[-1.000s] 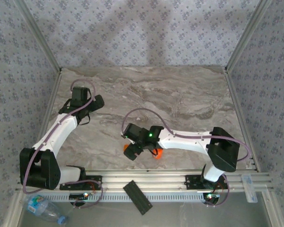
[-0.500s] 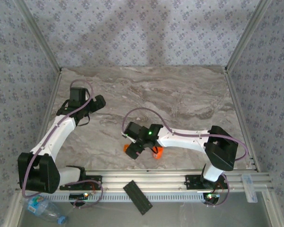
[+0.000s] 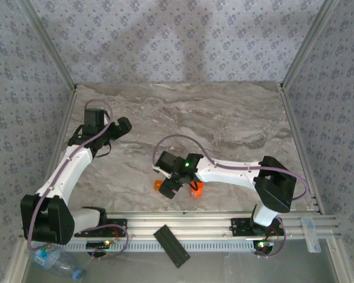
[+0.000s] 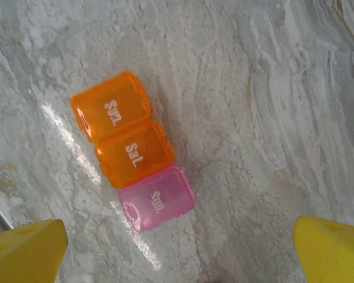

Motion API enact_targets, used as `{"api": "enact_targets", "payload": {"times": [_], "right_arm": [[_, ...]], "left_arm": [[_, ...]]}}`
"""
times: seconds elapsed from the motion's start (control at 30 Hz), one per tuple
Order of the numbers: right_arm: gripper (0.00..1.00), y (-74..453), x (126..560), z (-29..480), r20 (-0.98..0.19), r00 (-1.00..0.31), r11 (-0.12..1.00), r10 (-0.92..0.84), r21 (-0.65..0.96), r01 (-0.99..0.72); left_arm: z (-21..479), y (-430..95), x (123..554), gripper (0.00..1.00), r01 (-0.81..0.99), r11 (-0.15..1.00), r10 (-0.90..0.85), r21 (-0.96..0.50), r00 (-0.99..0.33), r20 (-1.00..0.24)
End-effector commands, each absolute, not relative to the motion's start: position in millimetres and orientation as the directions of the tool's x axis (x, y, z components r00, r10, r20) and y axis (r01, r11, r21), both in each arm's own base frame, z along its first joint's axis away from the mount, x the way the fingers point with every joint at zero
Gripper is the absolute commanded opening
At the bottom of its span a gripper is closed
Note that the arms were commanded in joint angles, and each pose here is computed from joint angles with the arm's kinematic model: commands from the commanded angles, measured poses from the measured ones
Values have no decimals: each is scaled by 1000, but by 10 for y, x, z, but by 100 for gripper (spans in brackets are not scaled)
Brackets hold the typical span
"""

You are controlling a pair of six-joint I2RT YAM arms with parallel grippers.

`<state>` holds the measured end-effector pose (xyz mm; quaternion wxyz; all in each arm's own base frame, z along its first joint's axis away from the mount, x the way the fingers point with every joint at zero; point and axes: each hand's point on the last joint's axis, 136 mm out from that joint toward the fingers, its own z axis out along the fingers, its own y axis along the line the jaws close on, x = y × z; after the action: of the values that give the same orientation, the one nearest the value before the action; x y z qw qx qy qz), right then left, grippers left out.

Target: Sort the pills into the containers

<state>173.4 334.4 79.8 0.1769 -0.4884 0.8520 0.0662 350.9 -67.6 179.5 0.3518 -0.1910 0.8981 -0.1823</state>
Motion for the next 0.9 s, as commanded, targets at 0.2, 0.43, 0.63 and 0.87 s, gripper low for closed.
{"api": "enact_targets", "payload": {"times": [0.2, 0.43, 0.63, 0.87], "right_arm": [[100, 3427, 1791, 743, -302, -420, 459, -856, -69, -886], [100, 3456, 1815, 613, -270, -416, 451, -868, -81, -889], [99, 3497, 1839, 473, -257, -424, 457, -868, -82, -886], [95, 3529, 1900, 313, -232, -429, 458, -873, -88, -885]], "left_arm": [[1795, -719, 3525, 100, -212, 843, -490, -494, -682, -542], [1809, -683, 3503, 100, -220, 844, -493, -490, -677, -546], [1833, -629, 3503, 100, -236, 838, -509, -492, -664, -548], [1817, -599, 3488, 100, -246, 837, -513, -489, -664, -544]]}}
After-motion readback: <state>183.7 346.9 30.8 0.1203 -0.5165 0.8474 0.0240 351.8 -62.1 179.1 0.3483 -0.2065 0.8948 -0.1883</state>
